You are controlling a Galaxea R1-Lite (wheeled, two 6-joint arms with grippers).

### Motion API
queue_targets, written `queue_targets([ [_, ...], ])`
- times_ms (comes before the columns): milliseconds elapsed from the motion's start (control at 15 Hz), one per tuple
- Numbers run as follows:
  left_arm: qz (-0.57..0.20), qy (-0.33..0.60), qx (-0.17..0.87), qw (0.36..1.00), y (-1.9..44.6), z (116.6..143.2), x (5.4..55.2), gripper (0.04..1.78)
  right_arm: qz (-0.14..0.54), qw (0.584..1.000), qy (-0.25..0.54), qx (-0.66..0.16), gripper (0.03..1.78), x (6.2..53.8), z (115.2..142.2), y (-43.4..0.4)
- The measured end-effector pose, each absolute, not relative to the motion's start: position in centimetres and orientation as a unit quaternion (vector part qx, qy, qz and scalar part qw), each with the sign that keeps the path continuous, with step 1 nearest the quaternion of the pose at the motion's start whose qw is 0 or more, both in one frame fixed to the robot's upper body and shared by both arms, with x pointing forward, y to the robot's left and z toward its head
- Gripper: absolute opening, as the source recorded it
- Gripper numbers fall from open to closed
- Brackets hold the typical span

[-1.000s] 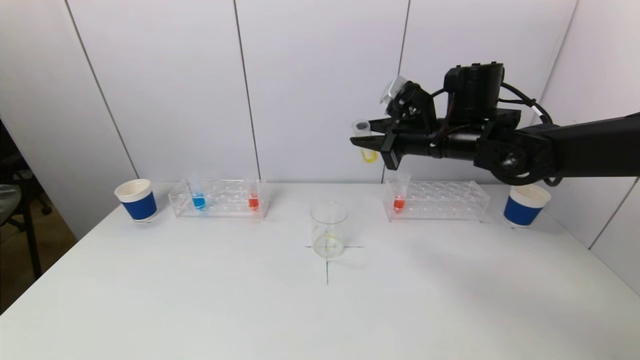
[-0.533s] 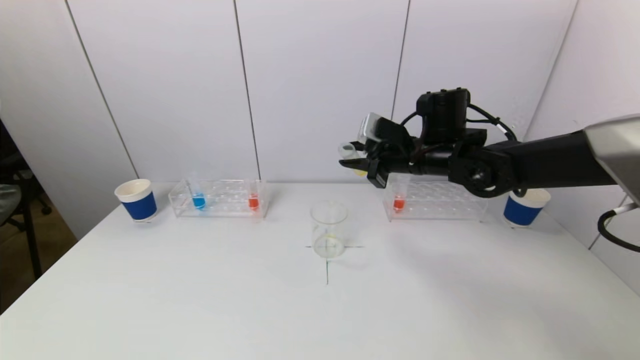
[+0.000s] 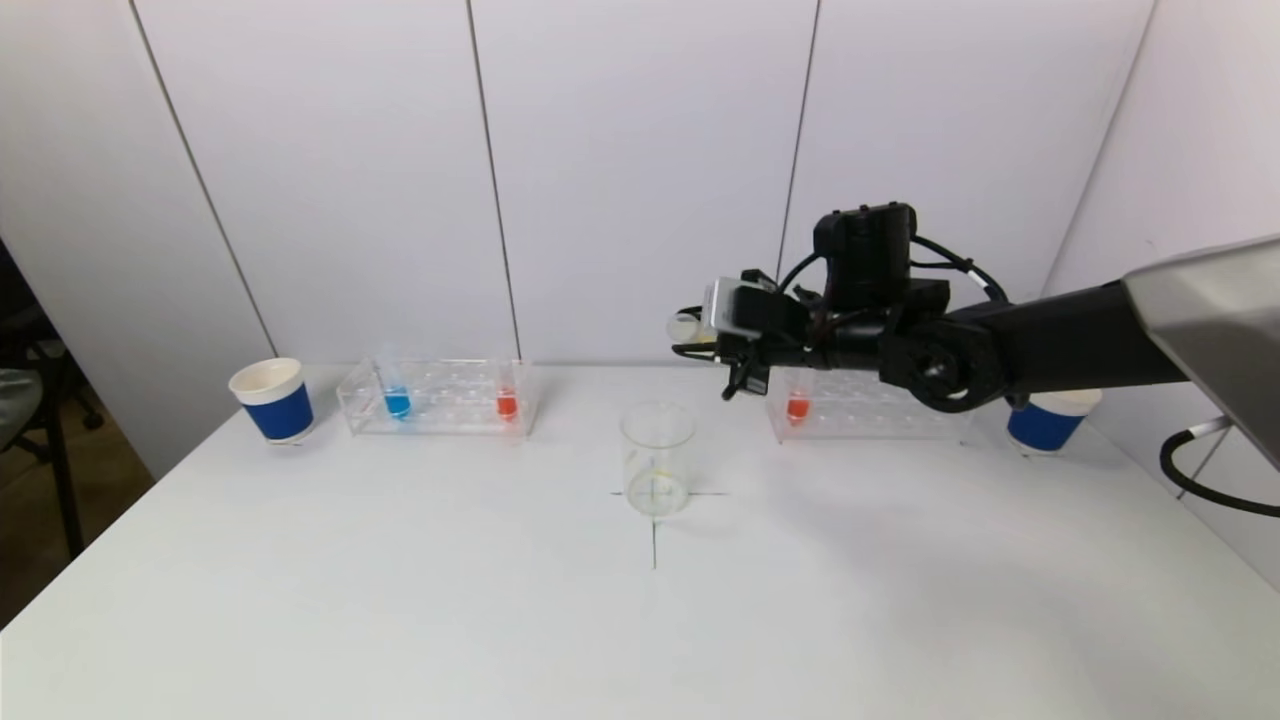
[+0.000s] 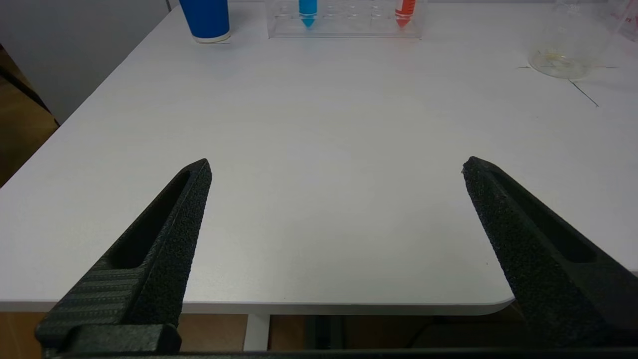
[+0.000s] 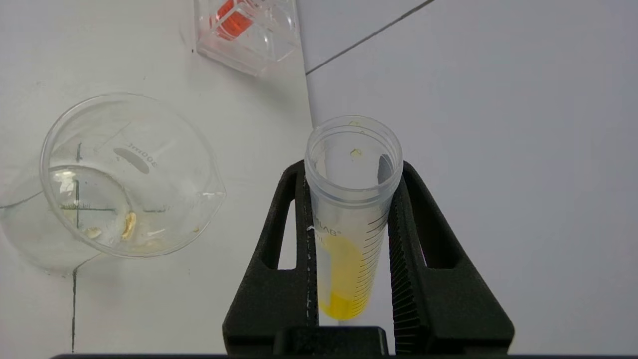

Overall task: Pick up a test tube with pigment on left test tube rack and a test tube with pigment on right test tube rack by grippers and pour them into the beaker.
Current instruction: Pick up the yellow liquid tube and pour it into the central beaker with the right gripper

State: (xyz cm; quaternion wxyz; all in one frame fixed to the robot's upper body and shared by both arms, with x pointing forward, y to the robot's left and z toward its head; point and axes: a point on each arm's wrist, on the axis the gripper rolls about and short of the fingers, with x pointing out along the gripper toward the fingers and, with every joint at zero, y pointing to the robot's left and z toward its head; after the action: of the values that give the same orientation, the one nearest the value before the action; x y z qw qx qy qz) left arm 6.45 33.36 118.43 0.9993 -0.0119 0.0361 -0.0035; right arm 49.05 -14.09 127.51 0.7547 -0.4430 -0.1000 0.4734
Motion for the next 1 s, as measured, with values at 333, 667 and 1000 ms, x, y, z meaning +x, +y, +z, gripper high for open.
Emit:
queue_targets([
  [333,-0.003,0.036,-0.012,0.999,33.4,118.4,6.4,1.76,0.48,0.728,-0.148,-0.467,0.47,48.7,127.3,-13.4],
  [667,-0.004,0.036,-0.012,0.999,33.4,118.4,6.4,1.76,0.485,0.705,-0.185,-0.484,0.47,48.4,126.8,-13.0],
  [1000,-0.003,0.036,-0.012,0.999,33.4,118.4,6.4,1.76,0.479,0.683,-0.216,-0.507,0.47,48.1,125.9,-13.1],
])
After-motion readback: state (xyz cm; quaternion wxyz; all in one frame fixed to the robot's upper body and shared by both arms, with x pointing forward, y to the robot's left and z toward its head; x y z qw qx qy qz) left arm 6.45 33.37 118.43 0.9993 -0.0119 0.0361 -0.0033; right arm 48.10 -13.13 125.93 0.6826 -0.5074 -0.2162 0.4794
